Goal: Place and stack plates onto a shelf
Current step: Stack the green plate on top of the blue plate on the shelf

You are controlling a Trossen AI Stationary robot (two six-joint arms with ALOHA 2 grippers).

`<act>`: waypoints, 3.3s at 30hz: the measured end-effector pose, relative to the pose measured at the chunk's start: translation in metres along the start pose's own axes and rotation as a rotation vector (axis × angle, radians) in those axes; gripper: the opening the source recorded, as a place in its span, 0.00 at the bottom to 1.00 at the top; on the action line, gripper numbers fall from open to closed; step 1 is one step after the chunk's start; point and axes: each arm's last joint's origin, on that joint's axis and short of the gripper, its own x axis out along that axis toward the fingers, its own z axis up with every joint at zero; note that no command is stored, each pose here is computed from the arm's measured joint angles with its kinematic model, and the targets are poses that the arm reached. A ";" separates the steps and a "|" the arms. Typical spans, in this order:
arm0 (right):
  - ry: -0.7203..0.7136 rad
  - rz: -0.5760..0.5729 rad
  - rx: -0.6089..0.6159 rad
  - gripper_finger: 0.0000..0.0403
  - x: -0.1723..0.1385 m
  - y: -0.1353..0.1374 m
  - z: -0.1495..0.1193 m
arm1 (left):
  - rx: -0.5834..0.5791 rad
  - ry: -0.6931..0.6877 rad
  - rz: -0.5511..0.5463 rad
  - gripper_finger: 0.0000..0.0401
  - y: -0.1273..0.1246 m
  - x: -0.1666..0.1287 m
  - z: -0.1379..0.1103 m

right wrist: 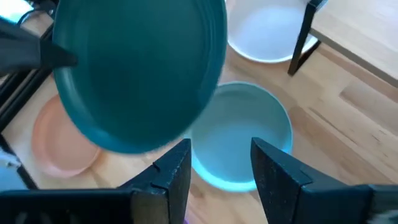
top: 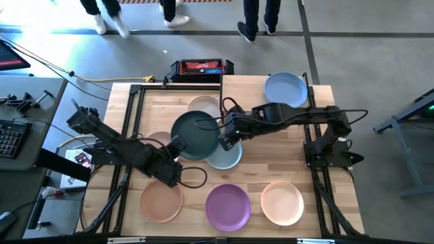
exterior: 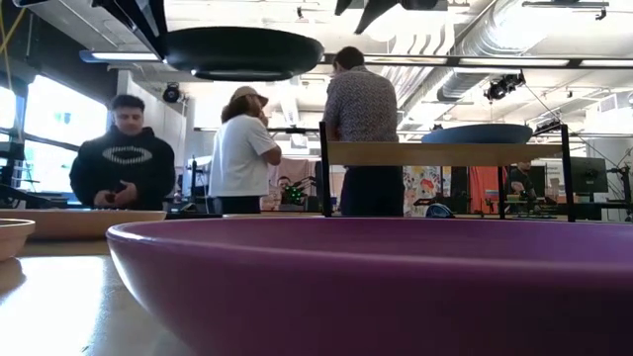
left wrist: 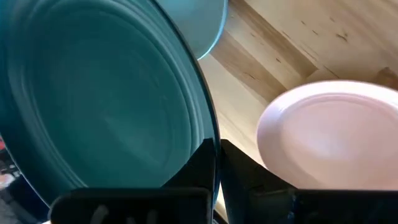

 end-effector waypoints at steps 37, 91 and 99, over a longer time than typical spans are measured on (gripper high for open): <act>-0.033 -0.020 0.047 0.01 0.033 0.008 0.008 | -0.128 -0.067 0.102 0.04 0.004 -0.002 0.012; 0.040 -0.273 -0.001 0.00 -0.036 -0.141 0.077 | -1.053 -0.035 0.378 0.30 0.052 -0.025 -0.098; 0.068 -0.262 0.015 0.00 -0.038 -0.186 0.098 | -1.170 -0.002 0.414 0.30 0.058 -0.028 -0.129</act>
